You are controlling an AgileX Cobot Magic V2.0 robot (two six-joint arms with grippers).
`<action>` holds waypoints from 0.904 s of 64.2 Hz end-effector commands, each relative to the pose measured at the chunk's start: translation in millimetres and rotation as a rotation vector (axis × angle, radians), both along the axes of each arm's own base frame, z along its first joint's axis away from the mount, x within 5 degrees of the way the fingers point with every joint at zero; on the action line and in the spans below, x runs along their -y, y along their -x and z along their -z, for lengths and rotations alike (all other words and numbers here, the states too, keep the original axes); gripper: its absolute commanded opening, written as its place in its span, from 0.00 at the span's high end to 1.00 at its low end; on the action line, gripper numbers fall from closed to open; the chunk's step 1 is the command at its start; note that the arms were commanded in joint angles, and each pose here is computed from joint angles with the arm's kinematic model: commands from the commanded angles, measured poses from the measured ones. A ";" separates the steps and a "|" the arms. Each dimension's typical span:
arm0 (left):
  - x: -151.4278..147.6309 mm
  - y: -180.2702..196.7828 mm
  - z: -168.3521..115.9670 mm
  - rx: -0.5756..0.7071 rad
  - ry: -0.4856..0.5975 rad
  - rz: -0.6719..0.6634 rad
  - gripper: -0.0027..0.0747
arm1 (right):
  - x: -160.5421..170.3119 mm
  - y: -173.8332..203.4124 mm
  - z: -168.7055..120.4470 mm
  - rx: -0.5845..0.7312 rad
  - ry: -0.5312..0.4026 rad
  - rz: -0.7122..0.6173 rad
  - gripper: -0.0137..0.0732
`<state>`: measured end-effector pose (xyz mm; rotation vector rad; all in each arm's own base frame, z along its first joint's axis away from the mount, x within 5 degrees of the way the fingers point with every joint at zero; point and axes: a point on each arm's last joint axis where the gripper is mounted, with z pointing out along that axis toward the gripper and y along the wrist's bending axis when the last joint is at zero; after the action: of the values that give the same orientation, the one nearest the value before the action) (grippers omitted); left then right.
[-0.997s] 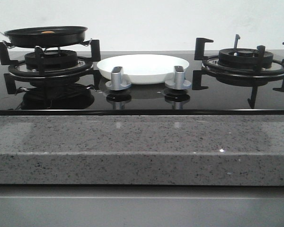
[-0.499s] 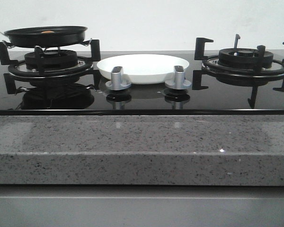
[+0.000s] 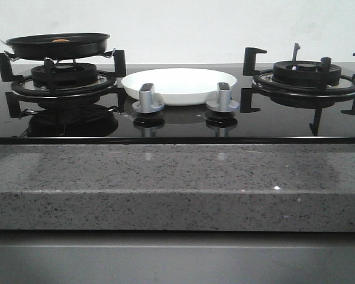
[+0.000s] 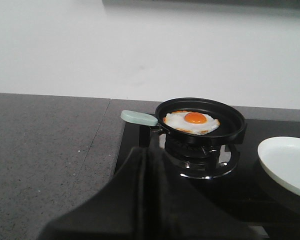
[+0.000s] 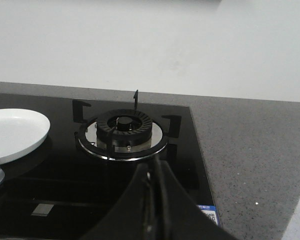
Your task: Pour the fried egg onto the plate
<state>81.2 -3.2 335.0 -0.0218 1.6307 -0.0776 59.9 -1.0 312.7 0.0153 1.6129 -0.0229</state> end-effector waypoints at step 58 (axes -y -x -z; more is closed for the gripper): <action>0.2 -25.7 -24.3 0.029 0.005 -0.004 0.24 | -0.9 -56.3 -49.7 -0.177 -0.074 -0.026 0.10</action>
<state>106.3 -3.7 339.4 -0.0237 1.7163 -0.0762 99.3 -0.4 341.4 0.0389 1.7925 0.0302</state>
